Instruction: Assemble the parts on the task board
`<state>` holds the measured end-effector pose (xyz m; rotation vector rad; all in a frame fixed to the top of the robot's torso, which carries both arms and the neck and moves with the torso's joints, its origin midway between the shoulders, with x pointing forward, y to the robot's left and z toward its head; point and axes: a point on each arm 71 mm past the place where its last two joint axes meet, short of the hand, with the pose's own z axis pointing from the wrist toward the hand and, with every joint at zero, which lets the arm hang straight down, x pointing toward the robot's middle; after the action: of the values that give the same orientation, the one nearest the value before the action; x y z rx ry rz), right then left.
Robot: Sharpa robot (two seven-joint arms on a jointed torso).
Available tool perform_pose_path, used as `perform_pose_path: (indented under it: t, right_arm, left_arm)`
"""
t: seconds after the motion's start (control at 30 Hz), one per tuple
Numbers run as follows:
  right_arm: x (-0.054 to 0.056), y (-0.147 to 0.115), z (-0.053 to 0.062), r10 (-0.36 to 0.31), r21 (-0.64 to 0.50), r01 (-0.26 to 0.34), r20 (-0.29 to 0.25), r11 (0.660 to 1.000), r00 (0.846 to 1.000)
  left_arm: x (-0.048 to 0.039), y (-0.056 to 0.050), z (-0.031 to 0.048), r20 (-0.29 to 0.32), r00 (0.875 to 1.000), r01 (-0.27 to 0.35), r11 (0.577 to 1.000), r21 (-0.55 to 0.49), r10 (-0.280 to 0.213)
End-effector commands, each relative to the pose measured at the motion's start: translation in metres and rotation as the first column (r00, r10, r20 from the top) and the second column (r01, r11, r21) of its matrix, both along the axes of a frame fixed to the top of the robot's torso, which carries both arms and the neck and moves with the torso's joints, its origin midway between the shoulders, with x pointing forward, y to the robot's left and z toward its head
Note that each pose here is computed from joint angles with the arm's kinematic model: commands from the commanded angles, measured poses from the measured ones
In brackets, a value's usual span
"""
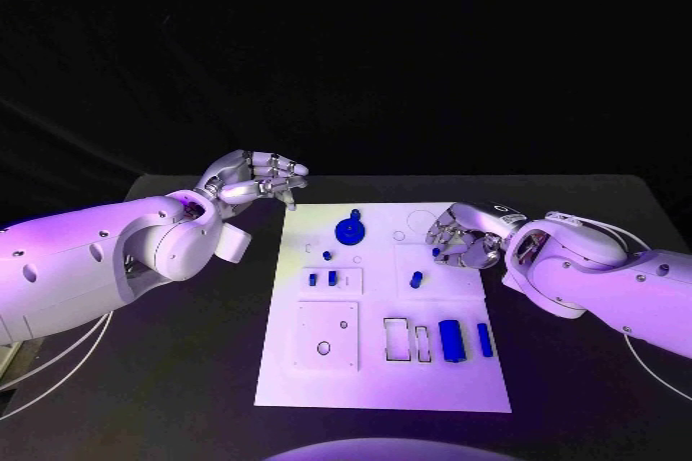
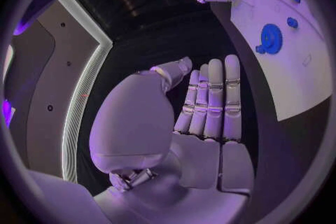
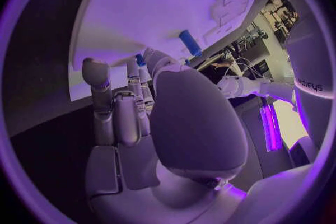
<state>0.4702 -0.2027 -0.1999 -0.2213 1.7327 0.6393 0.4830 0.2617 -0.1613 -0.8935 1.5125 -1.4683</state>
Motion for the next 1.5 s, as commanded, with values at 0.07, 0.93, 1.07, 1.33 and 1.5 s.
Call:
perform_pose_path:
  t: [0.07,0.93,1.07,1.33,1.5]
  right_arm:
    - [-0.003,0.004,-0.003,0.010,-0.069,-0.009,0.014,0.998,1.000]
    - [-0.007,0.014,-0.015,0.009,-0.213,-0.004,0.024,0.977,1.000]
    - [-0.007,0.014,-0.015,0.005,-0.224,0.003,0.035,0.974,0.999]
    - [-0.008,0.015,-0.014,0.000,-0.237,0.014,0.058,0.971,0.998]
    - [-0.009,0.013,-0.013,-0.005,-0.240,0.020,0.064,0.971,0.998]
  left_arm:
    - [-0.0007,-0.002,0.0017,0.002,1.000,0.020,0.999,-0.040,-0.020]
    - [-0.0006,-0.002,0.0010,-0.005,1.000,0.019,0.999,-0.030,-0.019]
    - [-0.0008,-0.001,0.0009,-0.006,1.000,0.017,0.999,-0.028,-0.017]
    - [-0.0010,-0.001,0.0010,-0.005,1.000,0.013,1.000,-0.027,-0.014]
    - [-0.0011,-0.001,0.0021,0.010,1.000,0.008,0.999,-0.031,-0.008]
